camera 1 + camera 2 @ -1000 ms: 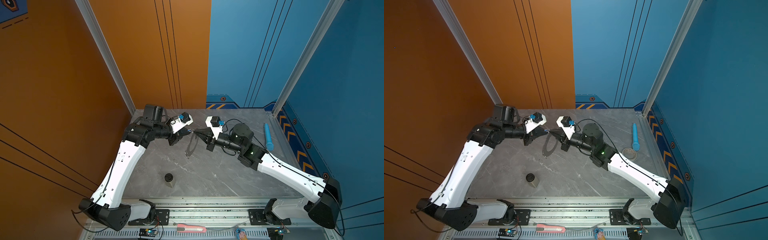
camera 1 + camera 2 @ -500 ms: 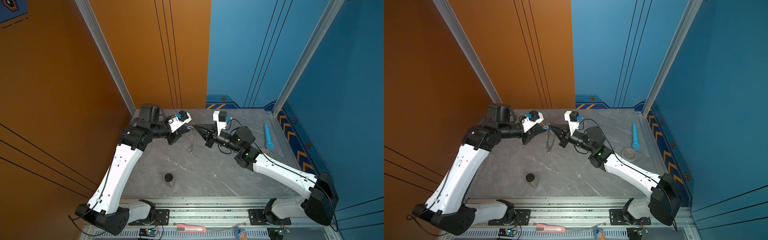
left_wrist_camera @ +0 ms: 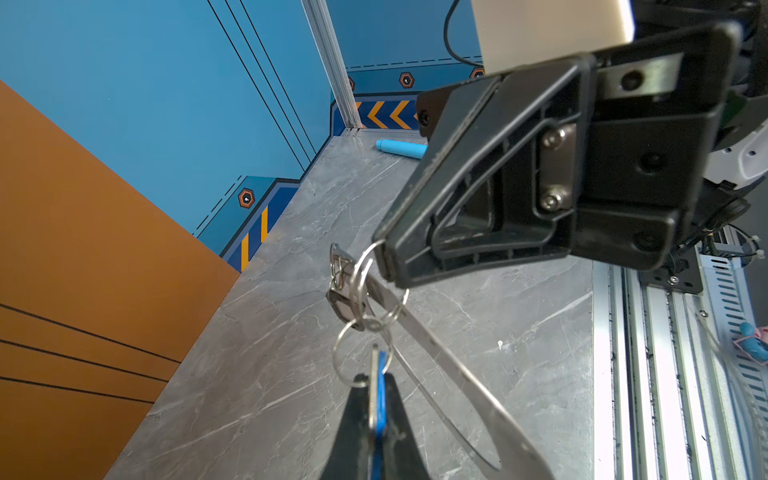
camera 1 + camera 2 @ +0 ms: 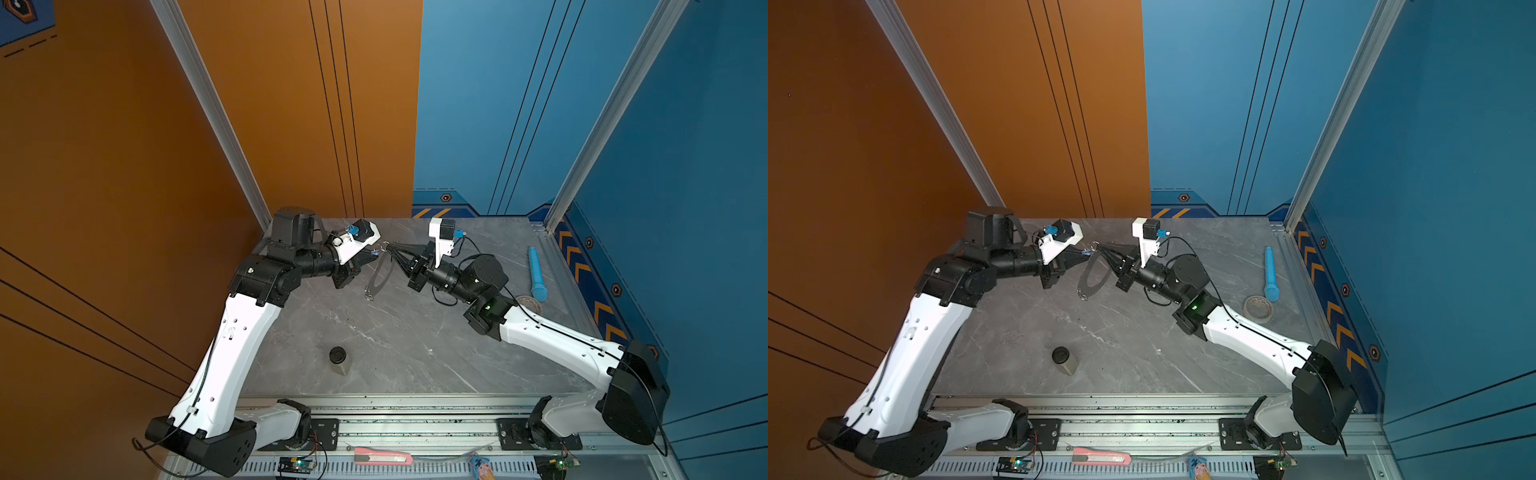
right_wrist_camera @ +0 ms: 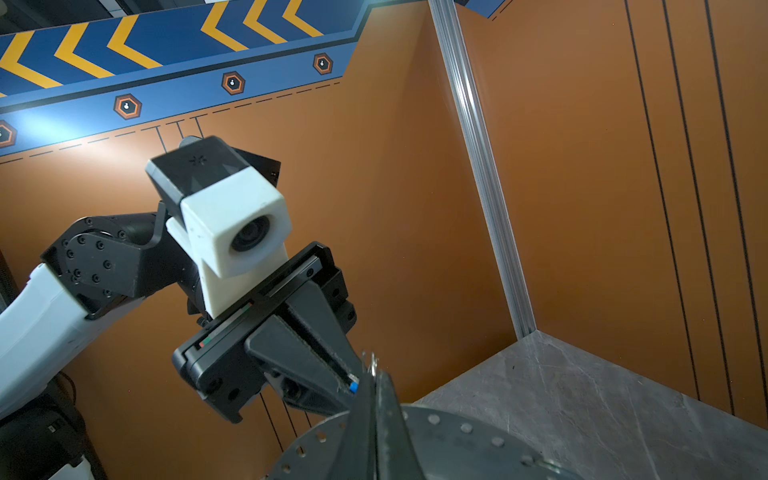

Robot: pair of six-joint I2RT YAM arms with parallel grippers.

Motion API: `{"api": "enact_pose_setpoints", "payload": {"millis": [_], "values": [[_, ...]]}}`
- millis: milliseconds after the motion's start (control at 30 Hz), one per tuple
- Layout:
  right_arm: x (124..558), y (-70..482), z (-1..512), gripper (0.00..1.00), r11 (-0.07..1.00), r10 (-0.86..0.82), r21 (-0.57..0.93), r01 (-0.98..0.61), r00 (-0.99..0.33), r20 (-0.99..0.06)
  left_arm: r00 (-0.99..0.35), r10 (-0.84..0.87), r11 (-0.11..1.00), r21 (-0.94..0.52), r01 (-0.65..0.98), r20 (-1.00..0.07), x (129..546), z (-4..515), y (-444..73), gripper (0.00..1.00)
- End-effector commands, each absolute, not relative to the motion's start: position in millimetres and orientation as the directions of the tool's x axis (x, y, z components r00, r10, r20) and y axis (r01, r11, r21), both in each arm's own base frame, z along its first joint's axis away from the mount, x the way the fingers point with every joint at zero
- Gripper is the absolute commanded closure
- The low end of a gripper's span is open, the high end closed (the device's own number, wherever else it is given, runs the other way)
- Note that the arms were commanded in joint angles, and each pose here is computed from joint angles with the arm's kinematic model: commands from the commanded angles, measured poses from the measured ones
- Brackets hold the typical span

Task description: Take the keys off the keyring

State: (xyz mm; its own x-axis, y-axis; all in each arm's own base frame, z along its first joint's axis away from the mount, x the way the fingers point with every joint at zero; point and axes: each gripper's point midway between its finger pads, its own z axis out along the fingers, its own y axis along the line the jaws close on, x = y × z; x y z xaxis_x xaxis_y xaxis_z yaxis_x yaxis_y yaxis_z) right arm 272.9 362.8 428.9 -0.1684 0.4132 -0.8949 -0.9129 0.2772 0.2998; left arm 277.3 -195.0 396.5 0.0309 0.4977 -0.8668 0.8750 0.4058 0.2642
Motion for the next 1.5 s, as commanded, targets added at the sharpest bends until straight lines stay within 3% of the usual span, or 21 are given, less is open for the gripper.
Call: {"api": "enact_pose_setpoints", "payload": {"millis": [0,433,667,867,1467], "values": [[279.3,353.3,438.2,1.00,0.302,0.461,0.292,-0.908,-0.129,-0.878,0.064,0.485,0.423,0.298,0.856,-0.872,269.1,416.8,-190.0,1.00],[272.7,379.3,398.6,0.79,0.317,0.278,0.206,-0.926,-0.117,-0.953,0.072,0.497,0.426,0.315,0.848,-0.865,271.7,416.1,-187.0,1.00],[258.8,391.6,386.2,0.69,0.306,0.044,0.019,-0.952,-0.006,-0.999,0.066,0.496,0.432,0.312,0.846,-0.866,271.4,413.4,-181.4,1.00],[258.4,390.7,386.8,0.60,0.290,-0.056,-0.078,-0.954,0.064,-0.996,0.067,0.490,0.425,0.305,0.852,-0.869,270.4,413.0,-179.8,1.00],[270.9,403.8,404.6,0.59,0.241,-0.080,-0.125,-0.962,0.109,-0.991,0.064,0.455,0.408,0.272,0.872,-0.888,267.7,414.1,-179.0,1.00]]}}
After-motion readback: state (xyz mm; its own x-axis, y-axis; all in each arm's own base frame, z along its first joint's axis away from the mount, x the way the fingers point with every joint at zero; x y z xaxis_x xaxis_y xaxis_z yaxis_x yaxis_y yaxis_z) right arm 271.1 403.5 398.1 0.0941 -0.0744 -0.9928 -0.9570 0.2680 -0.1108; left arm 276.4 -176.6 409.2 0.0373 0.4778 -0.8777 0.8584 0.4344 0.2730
